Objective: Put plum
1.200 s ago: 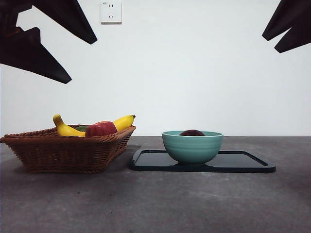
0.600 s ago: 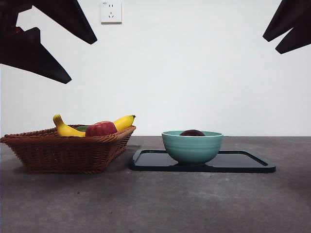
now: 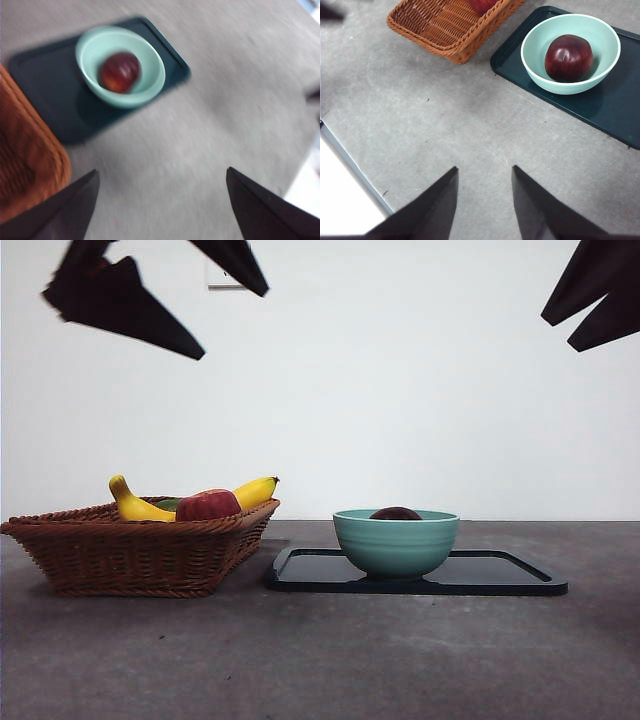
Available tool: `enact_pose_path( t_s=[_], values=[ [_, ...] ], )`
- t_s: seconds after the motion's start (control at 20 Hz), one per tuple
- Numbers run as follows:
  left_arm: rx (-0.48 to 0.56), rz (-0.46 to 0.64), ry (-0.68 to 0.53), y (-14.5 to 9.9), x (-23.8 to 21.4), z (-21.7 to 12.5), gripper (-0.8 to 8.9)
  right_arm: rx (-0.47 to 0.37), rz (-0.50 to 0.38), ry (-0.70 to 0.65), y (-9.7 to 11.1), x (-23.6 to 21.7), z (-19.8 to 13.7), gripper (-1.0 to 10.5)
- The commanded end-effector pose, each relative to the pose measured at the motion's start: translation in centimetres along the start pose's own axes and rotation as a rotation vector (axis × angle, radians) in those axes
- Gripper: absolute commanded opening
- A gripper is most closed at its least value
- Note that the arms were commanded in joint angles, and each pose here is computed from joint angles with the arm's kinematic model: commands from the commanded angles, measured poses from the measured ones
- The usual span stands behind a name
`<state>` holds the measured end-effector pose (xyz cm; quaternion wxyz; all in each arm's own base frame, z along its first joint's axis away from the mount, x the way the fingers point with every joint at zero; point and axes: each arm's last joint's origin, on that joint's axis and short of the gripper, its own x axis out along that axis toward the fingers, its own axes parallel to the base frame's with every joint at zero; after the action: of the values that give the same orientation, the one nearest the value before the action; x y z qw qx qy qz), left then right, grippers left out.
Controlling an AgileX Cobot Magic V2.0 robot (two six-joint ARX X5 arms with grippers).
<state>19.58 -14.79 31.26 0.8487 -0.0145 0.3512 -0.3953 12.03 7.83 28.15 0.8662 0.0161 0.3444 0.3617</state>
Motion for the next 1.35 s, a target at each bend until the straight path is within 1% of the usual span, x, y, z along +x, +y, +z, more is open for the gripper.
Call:
enact_pose_path(
  t_s=[0.05, 0.15, 0.35, 0.6, 0.8, 1.05, 1.35],
  values=[
    [-0.028, -0.006, -0.006, -0.2, 1.6, 2.9, 4.05, 0.014, 0.006, -0.004, 0.1, 0.0, 0.2, 1.7],
    [-0.032, -0.001, 0.015, -0.2, 3.4, 5.0, 4.05, 0.020, 0.006, -0.003, 0.1, 0.0, 0.2, 1.7],
    [-0.032, 0.065, 0.055, 0.0, 7.6, 8.4, 4.05, 0.029, 0.006, -0.003, 0.1, 0.0, 0.2, 1.7],
    [-0.032, 0.090, 0.088, 0.6, 12.5, 10.5, 4.05, 0.032, 0.005, 0.004, 0.1, 0.0, 0.1, 1.7],
    [-0.011, 0.136, 0.132, 1.0, 16.4, 10.0, 4.04, 0.048, -0.001, 0.049, 0.0, 0.0, -0.3, 1.7],
    [0.031, 0.141, 0.173, 1.2, 20.7, 8.3, 4.05, 0.053, -0.005, 0.071, 0.0, 0.0, -0.6, 1.7],
    [0.076, 0.187, 0.206, 1.2, 24.0, 6.5, 4.05, 0.055, -0.006, 0.083, 0.0, 0.0, -0.7, 1.7]
  ],
)
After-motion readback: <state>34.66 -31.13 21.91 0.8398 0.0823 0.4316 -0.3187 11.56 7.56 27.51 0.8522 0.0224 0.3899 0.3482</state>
